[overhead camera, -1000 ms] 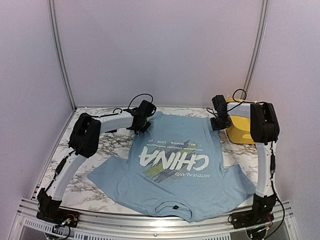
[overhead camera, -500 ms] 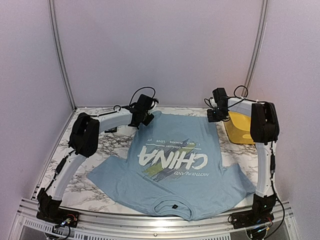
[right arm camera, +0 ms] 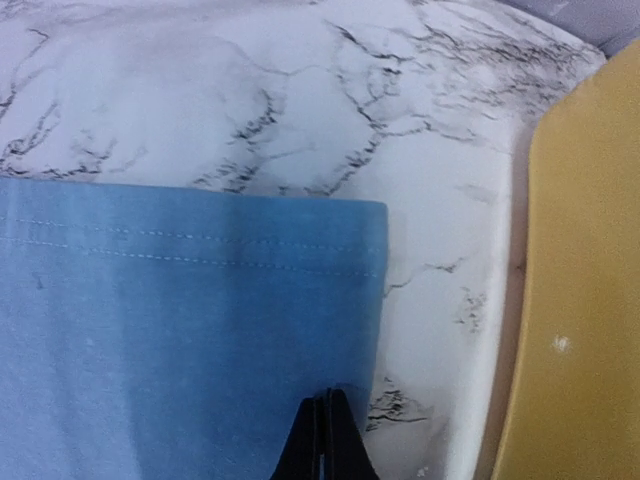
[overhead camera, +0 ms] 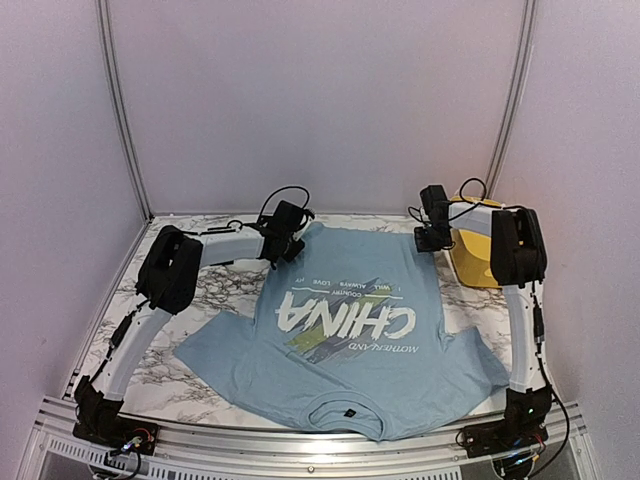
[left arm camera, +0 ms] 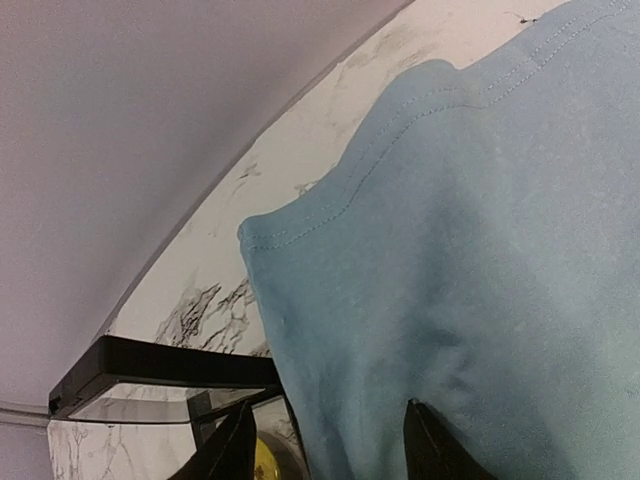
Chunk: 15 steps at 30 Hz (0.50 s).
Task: Pin the brooch onto the clothing
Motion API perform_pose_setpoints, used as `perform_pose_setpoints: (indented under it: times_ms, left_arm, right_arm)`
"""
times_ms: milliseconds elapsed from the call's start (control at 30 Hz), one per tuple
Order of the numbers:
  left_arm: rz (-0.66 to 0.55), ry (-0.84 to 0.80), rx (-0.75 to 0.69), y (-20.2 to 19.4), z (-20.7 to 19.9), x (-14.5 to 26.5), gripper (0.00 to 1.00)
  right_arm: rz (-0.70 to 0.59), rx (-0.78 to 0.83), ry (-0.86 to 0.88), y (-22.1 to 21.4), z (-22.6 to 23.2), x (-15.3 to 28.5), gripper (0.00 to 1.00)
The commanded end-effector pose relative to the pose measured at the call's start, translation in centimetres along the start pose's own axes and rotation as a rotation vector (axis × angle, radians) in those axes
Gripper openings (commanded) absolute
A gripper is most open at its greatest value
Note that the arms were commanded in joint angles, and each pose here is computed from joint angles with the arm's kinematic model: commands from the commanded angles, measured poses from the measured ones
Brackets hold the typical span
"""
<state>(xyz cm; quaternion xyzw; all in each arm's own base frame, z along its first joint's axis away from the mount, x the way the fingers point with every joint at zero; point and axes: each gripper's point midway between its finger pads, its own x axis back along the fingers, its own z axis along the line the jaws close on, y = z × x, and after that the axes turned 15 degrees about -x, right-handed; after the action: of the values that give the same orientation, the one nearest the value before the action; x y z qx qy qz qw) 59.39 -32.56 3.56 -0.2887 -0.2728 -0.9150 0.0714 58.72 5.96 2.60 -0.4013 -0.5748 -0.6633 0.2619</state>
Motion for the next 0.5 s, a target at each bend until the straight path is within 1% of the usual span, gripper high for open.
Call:
perform_pose_setpoints:
  times_ms: [0, 267, 467]
  left_arm:
    - [-0.079, 0.043, 0.057, 3.4, 4.4, 3.6, 0.52]
    - [-0.113, 0.022, 0.105, 4.3, 5.7, 5.8, 0.55]
    - [-0.133, -0.008, 0.155, 4.7, 6.6, 8.0, 0.56]
  right_arm:
    - [0.017, -0.003, -0.214, -0.5, -4.6, -0.5, 0.00]
    - [-0.027, 0.036, -0.287, 1.1, -5.7, 0.4, 0.00]
    - [-0.060, 0.069, -0.172, 3.2, -2.8, 2.0, 0.00]
